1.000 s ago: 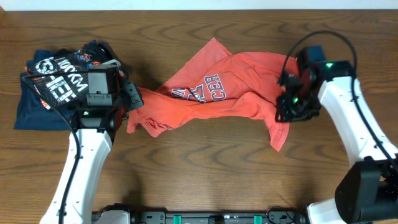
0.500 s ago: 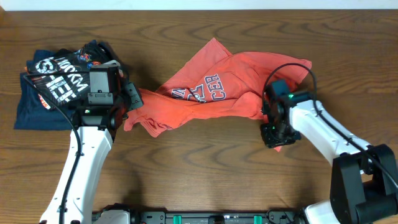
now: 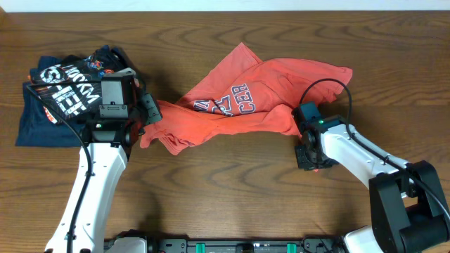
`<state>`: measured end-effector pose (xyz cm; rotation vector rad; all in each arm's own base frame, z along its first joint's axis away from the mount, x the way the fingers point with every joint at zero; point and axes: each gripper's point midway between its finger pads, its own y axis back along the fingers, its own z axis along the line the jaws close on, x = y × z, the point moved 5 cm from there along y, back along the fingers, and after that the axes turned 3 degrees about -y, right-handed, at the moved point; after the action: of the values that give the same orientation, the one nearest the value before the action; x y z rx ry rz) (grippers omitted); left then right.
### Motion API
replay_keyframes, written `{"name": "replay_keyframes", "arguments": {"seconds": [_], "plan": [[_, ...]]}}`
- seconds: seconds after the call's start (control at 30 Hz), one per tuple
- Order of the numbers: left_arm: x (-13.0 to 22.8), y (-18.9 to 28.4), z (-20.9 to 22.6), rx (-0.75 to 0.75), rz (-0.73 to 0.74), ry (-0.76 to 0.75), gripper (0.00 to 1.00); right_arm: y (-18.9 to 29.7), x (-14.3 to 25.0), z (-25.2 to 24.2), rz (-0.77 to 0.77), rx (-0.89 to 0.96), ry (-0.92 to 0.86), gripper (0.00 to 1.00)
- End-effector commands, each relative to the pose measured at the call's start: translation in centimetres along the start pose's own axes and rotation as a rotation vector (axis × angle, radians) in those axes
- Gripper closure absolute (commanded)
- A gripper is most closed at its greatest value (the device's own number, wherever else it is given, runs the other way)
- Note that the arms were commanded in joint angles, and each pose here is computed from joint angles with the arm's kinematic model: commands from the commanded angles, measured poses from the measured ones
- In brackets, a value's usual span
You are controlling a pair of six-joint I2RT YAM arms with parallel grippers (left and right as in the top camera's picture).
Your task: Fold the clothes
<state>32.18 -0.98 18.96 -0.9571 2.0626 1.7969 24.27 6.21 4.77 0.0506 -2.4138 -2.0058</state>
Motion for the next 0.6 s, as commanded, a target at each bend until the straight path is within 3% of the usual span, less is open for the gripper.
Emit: {"name": "replay_keyframes", "arguments": {"seconds": [0.0,0.33,0.57], "plan": [[0.03,-0.03,0.48,-0.026,-0.004,0.013,0.94,-0.14,-0.34,-0.29,-0.028,0.046,-0.031,0.76],[0.02,-0.03,0.48,-0.026,-0.004,0.013,0.94,-0.14,-0.57,-0.17,-0.039,0.039,-0.034,0.99],[0.02,-0.03,0.48,-0.026,-0.004,0.013,0.94,-0.12,-0.50,0.27,-0.031,0.003,-0.076,0.99]]}}
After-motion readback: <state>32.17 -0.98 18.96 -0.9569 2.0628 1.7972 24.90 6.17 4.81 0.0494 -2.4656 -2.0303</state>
